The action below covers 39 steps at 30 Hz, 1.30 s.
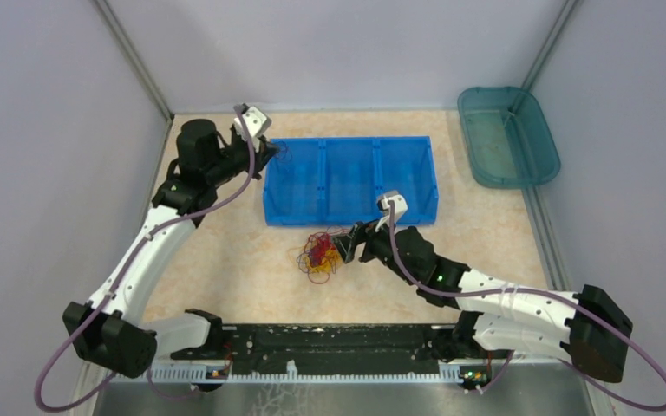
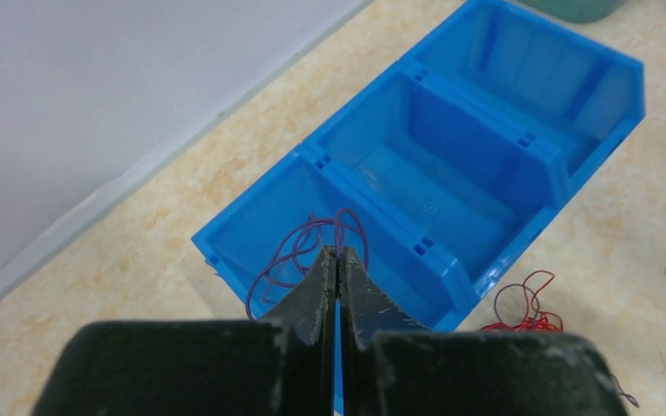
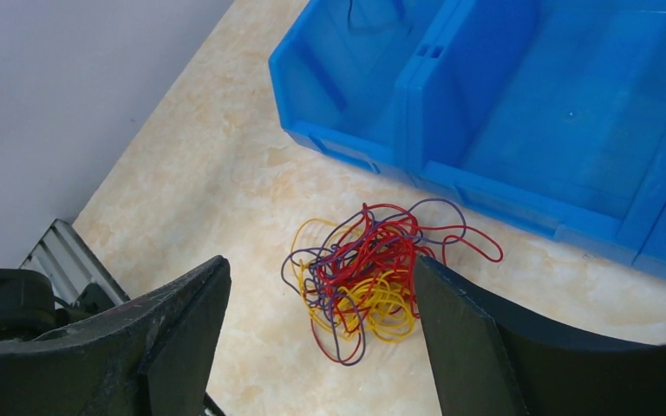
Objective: Untangle the cables
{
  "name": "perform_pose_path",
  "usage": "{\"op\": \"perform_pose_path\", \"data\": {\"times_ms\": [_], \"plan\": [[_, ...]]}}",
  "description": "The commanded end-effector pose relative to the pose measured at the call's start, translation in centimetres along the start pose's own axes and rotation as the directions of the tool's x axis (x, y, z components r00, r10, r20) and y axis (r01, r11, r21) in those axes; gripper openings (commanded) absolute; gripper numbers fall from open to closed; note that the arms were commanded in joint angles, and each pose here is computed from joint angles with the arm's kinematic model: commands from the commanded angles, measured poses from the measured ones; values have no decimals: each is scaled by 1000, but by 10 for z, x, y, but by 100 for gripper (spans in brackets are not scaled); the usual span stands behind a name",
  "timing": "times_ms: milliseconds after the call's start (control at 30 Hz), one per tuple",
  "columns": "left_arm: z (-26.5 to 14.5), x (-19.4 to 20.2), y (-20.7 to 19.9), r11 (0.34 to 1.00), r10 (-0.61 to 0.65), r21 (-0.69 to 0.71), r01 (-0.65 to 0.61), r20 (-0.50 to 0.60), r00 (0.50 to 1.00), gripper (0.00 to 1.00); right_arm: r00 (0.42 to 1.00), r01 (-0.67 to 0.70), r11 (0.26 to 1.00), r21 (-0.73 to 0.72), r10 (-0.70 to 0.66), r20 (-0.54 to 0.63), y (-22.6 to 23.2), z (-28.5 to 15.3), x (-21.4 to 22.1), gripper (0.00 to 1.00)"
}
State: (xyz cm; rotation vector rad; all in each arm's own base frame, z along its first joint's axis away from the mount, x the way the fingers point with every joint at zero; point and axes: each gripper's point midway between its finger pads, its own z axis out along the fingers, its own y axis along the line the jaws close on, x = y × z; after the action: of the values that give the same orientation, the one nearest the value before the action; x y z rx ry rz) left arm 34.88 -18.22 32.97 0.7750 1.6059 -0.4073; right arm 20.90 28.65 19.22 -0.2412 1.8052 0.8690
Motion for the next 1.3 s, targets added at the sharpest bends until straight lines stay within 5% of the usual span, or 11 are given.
{"op": "perform_pose_path", "data": {"times_ms": [0,433,467,567,633,900,1067,1267], "plan": [[21,24,12,998,48,-30,-49,-42,998,0,997,-17,1000,19,16,69,-3,-3,-18,78],[63,72,29,997,60,-39,-67,-166,984,6,997,-11,999,35,8,74,-8,-8,-20,78],[64,74,29,997,56,-35,-64,-174,983,20,997,-10,999,38,7,76,-8,-8,-21,78],[63,78,24,999,48,0,-50,-213,976,83,998,-6,999,46,3,61,-10,-7,-18,78],[58,74,25,1000,27,-9,-30,-230,973,98,999,1,999,45,-3,36,-9,-4,-14,79],[9,65,-22,983,7,174,49,-308,951,100,995,31,999,-17,-33,-98,-1,17,20,77],[-24,86,-58,956,-37,260,137,-356,934,100,975,39,998,-53,-50,-218,8,47,53,69],[-64,125,-92,936,-67,294,191,-385,921,100,970,69,995,-66,-82,-228,19,77,52,55]]}}
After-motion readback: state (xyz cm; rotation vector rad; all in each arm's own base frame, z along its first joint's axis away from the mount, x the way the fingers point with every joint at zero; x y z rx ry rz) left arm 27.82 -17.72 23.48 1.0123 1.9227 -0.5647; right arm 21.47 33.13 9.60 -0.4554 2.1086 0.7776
